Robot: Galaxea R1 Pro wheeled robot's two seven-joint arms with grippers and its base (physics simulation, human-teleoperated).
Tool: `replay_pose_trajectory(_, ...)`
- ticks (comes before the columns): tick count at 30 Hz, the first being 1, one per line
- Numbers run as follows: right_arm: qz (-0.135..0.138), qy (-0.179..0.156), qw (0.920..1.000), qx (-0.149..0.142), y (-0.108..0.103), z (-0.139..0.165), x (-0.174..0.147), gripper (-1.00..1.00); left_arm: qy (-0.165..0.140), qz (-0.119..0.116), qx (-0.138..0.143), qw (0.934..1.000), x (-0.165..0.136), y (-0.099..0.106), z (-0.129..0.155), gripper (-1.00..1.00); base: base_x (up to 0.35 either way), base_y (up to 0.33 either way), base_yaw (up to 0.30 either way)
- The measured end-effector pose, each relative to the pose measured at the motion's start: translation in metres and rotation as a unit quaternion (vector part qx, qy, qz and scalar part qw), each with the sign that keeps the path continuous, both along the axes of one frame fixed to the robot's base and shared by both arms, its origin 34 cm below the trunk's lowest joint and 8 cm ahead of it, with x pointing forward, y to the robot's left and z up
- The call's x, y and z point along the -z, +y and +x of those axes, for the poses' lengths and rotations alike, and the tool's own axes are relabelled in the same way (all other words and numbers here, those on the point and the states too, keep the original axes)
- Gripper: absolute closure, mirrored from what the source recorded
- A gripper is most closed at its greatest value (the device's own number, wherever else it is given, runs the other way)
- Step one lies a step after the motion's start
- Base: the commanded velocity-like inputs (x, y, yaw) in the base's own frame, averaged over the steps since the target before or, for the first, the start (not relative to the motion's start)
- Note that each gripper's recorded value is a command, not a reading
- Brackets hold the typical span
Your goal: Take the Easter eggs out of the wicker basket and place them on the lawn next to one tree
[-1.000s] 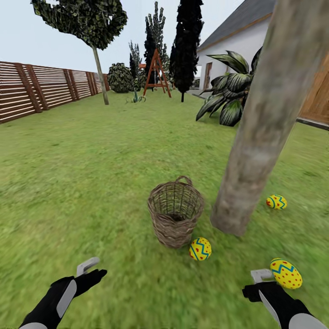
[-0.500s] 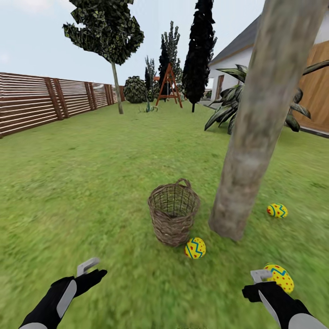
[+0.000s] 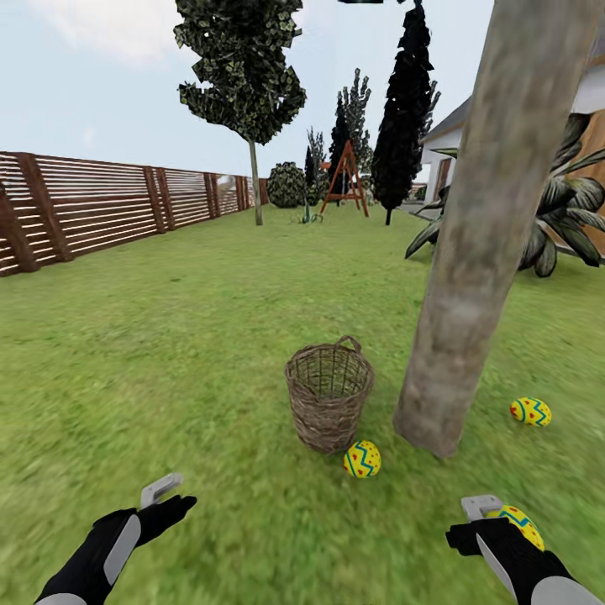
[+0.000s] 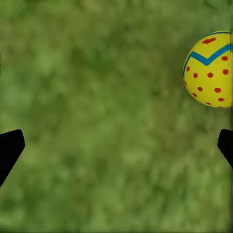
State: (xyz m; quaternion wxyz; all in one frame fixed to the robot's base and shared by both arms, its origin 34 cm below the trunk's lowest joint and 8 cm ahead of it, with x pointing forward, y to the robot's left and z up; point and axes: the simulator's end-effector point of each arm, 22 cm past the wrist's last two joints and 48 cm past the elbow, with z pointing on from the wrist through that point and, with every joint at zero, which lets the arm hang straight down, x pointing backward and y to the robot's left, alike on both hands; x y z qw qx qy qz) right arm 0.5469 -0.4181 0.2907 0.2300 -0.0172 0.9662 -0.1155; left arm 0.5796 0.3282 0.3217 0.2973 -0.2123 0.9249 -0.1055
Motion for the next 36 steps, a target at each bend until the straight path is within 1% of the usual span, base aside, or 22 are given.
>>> replay_pose_trajectory(4, 0.000, -0.008, 1.0000, 0.000, 0.000, 0.003, -0.008, -1.00, -0.008, 0.000, 0.000, 1.0000, -0.009, 0.000, 0.003, -1.00, -0.207, -0.250, 0.245)
replay_pose_trajectory(10, 0.000, -0.021, 0.9998, 0.000, 0.000, 0.008, -0.020, -1.00, -0.020, -0.001, 0.000, 0.9998, -0.022, -0.001, 0.007, -1.00, -0.162, -0.261, 0.043)
replay_pose_trajectory(14, 0.001, -0.029, 0.9996, 0.000, 0.000, 0.011, -0.028, -1.00, -0.028, -0.001, 0.000, 0.9996, -0.030, -0.001, 0.009, -1.00, -0.141, -0.269, -0.169)
replay_pose_trajectory(17, 0.001, -0.035, 0.9994, 0.000, 0.000, 0.014, -0.035, -1.00, -0.025, -0.004, 0.000, 0.9997, -0.029, -0.003, 0.006, -1.00, -0.122, -0.273, -0.259)
replay_pose_trajectory(20, 0.001, -0.041, 0.9991, 0.000, 0.000, 0.016, -0.041, -1.00, -0.027, -0.005, 0.000, 0.9996, -0.033, -0.004, 0.005, -1.00, -0.037, -0.253, -0.094)
replay_pose_trajectory(27, 0.001, -0.055, 0.9985, 0.000, 0.001, 0.021, -0.056, -1.00, -0.039, -0.006, -0.001, 0.9992, -0.048, -0.003, 0.009, -1.00, -0.004, -0.038, -0.010)
replay_pose_trajectory(32, 0.001, -0.054, 0.9985, 0.000, 0.001, 0.023, -0.067, -1.00, -0.039, -0.006, -0.001, 0.9992, -0.059, -0.003, 0.012, -1.00, 0.000, -0.001, 0.000)
replay_pose_trajectory(36, 0.003, -0.045, 0.9990, 0.002, 0.001, 0.019, -0.069, -1.00, -0.039, -0.006, -0.001, 0.9992, -0.068, -0.003, 0.014, -1.00, 0.000, 0.000, 0.000)
